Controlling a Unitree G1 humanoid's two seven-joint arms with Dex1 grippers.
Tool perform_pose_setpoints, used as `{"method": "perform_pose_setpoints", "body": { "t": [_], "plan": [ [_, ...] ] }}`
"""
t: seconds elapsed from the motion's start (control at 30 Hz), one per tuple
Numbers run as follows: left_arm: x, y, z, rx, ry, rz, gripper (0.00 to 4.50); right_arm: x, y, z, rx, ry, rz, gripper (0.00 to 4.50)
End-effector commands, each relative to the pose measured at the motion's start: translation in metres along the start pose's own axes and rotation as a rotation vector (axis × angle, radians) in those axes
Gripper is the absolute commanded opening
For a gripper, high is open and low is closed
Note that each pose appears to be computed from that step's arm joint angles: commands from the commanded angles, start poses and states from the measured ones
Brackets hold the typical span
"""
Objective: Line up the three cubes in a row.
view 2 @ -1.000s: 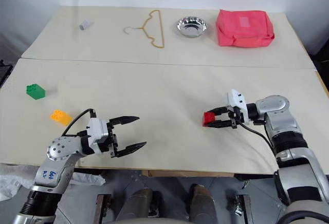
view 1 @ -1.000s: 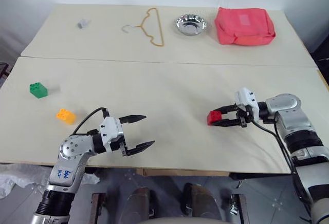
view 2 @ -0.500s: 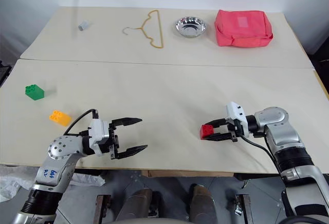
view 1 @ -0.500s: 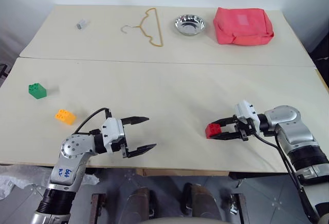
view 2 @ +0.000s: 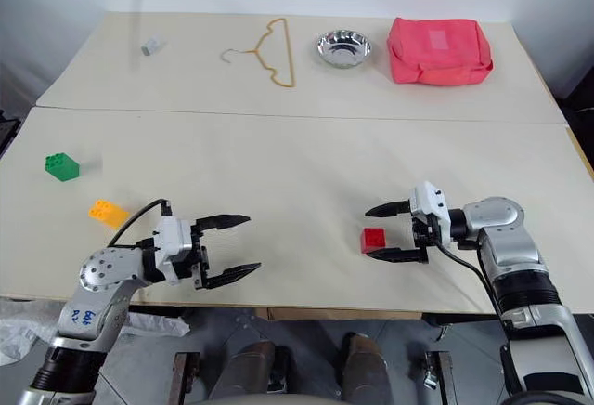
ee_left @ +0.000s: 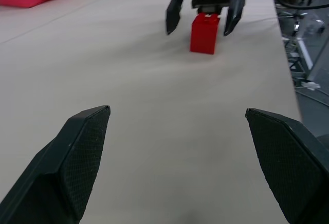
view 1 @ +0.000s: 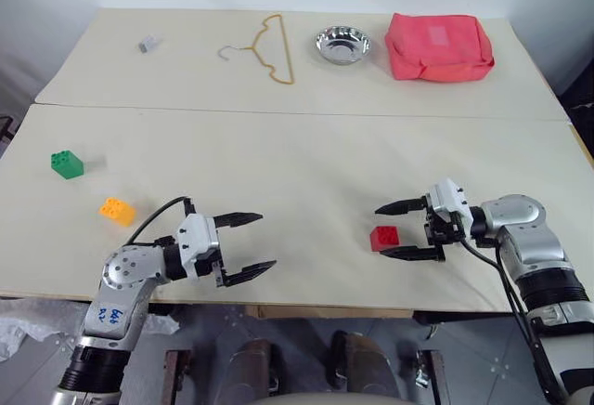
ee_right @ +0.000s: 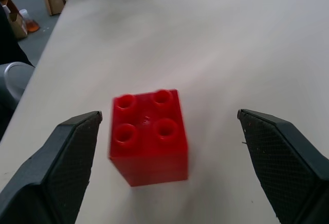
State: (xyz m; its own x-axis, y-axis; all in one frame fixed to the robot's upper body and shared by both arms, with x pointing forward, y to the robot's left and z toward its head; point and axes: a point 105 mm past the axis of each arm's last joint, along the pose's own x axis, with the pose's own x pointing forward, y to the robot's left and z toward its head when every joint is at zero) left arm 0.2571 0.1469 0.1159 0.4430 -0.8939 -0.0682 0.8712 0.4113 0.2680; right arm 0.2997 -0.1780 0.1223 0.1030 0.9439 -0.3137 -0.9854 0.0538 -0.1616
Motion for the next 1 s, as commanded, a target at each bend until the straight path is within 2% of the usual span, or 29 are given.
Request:
{"method": "perform_pose_setpoints", "body": {
  "t": [0.03,0.17,0.33,0.43,0.5,0.63,0.7,0.8,0.93,1.0],
  "plan": [
    [-0.022,0.007,0.010,0.027,-0.034,0.170,4.50,-0.006,0.008,0.034,-0.080,-0.077,0.073,4.46],
    [-0.066,0.013,0.004,-0.060,-0.080,0.561,4.50,0.000,0.009,0.061,-0.137,-0.218,0.061,4.46],
    [-0.109,-0.008,-0.011,-0.105,-0.013,0.861,4.50,0.015,0.008,0.069,-0.173,-0.298,0.032,4.46],
    [-0.157,-0.012,-0.021,-0.143,0.016,1.148,4.50,0.022,0.007,0.082,-0.137,-0.393,0.015,4.46],
    [-0.189,-0.023,-0.030,-0.177,0.042,1.313,4.50,0.025,0.009,0.084,-0.111,-0.411,0.017,4.46],
    [-0.228,-0.044,-0.047,-0.240,0.097,1.486,4.50,0.031,0.013,0.082,-0.121,-0.422,0.001,4.46],
    [-0.237,-0.047,-0.050,-0.255,0.091,1.540,4.50,0.032,0.014,0.081,-0.127,-0.425,-0.009,4.46],
    [-0.235,-0.037,-0.044,-0.249,0.037,1.569,4.50,0.029,0.012,0.081,-0.158,-0.423,-0.038,4.46],
    [-0.227,-0.009,-0.022,-0.238,-0.077,1.610,4.50,0.024,0.014,0.076,-0.182,-0.395,-0.050,4.46],
    [-0.220,0.007,-0.017,-0.251,-0.056,1.588,4.50,0.022,0.012,0.075,-0.184,-0.394,-0.065,4.46]
  ]
}}
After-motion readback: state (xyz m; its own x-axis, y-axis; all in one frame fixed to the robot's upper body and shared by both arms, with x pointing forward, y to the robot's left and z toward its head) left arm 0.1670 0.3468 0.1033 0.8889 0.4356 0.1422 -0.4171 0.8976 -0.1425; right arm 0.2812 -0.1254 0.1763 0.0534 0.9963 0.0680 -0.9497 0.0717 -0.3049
